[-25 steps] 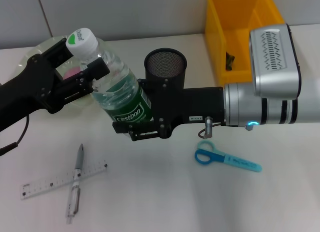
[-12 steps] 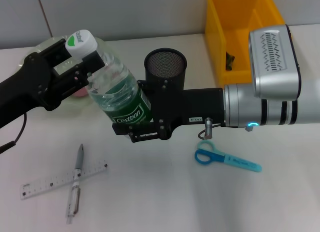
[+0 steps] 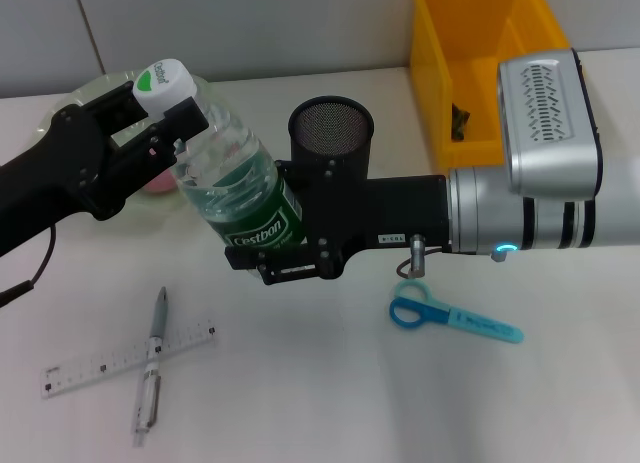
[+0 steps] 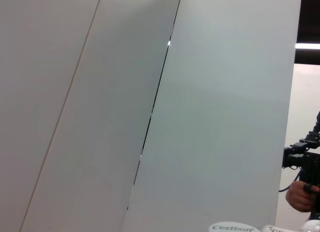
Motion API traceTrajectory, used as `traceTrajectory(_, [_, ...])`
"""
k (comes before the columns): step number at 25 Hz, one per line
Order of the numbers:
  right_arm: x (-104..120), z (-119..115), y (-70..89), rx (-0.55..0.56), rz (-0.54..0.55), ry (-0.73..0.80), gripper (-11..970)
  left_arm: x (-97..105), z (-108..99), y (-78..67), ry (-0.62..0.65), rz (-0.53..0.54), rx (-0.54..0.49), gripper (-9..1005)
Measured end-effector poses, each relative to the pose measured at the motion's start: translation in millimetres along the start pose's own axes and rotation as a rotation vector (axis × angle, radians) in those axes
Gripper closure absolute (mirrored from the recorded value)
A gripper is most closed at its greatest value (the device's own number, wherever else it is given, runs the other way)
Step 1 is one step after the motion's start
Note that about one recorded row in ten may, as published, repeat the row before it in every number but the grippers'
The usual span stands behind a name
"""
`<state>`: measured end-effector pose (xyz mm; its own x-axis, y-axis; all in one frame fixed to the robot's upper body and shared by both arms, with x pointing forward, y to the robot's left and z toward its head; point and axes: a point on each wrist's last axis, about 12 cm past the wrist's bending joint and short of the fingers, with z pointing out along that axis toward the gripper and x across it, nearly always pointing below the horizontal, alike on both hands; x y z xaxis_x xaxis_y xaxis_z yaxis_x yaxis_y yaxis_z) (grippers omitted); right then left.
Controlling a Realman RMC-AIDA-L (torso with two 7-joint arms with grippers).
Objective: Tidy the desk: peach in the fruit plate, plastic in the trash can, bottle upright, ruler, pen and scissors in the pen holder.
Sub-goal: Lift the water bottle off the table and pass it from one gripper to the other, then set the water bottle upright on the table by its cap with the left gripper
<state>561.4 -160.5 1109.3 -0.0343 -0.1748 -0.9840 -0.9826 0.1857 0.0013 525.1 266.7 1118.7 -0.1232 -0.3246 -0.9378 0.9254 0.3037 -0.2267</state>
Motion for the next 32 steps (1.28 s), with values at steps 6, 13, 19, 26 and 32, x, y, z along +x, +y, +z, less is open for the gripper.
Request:
traceTrajectory(6, [-0.3,0.2,-0.1,-0.001,0.001,0.000,195,-0.1,0.3,0.0,0.000,0.000,0.001,562])
traceTrajectory(13, [-0.6,0.5,-0.2,-0.002,0.008,0.000,196,0.2,0.7,0.0,0.004,-0.001,0.003,562])
traceTrajectory(19, [-3.2,3.0,-0.4,-0.018,0.023,-0.001,195,0.8,1.1,-0.4,0.004,-0.008,0.004,562])
traceTrajectory(26, [-2.8,3.7,-0.2,-0.018,0.022,0.003,195,0.9,1.1,-0.4,0.005,-0.013,0.004,561])
traceTrajectory(32, [-2.9,4.8,-2.1,-0.011,0.016,0.014,194,0.8,1.2,-0.4,0.005,-0.013,0.005,561])
